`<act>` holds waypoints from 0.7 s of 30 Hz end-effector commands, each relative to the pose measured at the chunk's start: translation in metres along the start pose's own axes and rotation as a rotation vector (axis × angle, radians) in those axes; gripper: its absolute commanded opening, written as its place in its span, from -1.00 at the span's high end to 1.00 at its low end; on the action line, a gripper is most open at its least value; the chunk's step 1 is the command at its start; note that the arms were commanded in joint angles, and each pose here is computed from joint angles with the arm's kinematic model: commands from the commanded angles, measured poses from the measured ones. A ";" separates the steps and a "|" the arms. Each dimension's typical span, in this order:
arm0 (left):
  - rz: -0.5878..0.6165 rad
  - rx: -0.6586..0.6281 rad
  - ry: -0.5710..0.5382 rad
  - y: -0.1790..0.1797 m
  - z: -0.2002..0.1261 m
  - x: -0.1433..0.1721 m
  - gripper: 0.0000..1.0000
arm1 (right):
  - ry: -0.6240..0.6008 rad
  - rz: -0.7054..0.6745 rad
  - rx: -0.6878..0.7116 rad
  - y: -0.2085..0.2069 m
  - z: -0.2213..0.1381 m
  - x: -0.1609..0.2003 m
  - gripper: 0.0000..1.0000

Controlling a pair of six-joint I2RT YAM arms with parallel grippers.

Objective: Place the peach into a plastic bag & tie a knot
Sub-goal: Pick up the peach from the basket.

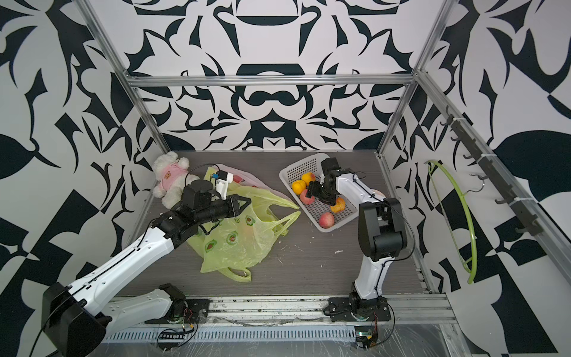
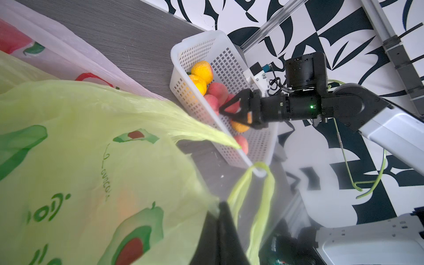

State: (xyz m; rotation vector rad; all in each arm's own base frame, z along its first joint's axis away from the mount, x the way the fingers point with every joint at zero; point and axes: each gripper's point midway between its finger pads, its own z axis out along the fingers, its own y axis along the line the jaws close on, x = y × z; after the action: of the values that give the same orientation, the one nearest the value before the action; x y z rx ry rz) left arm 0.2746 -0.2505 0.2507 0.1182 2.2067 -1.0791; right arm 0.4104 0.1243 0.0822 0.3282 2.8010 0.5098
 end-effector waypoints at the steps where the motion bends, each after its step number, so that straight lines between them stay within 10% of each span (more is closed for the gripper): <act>1: -0.002 0.007 0.009 0.003 0.001 0.004 1.00 | -0.046 0.015 -0.061 0.019 0.003 -0.023 -0.62; 7: -0.002 0.005 0.007 0.003 0.000 0.004 1.00 | -0.018 0.028 -0.062 0.018 0.025 -0.026 -0.54; 12: -0.002 0.005 0.009 0.003 0.001 0.003 1.00 | -0.012 0.028 -0.118 0.027 0.029 -0.027 -0.04; 21: 0.002 0.006 0.009 0.002 0.002 0.002 1.00 | -0.079 -0.008 -0.157 0.039 -0.030 -0.014 0.44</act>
State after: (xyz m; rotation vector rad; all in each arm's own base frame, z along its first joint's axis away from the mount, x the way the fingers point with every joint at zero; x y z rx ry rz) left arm 0.2744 -0.2508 0.2504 0.1186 2.2086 -1.0818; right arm 0.4293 0.1474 0.0822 0.3409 2.7465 0.6753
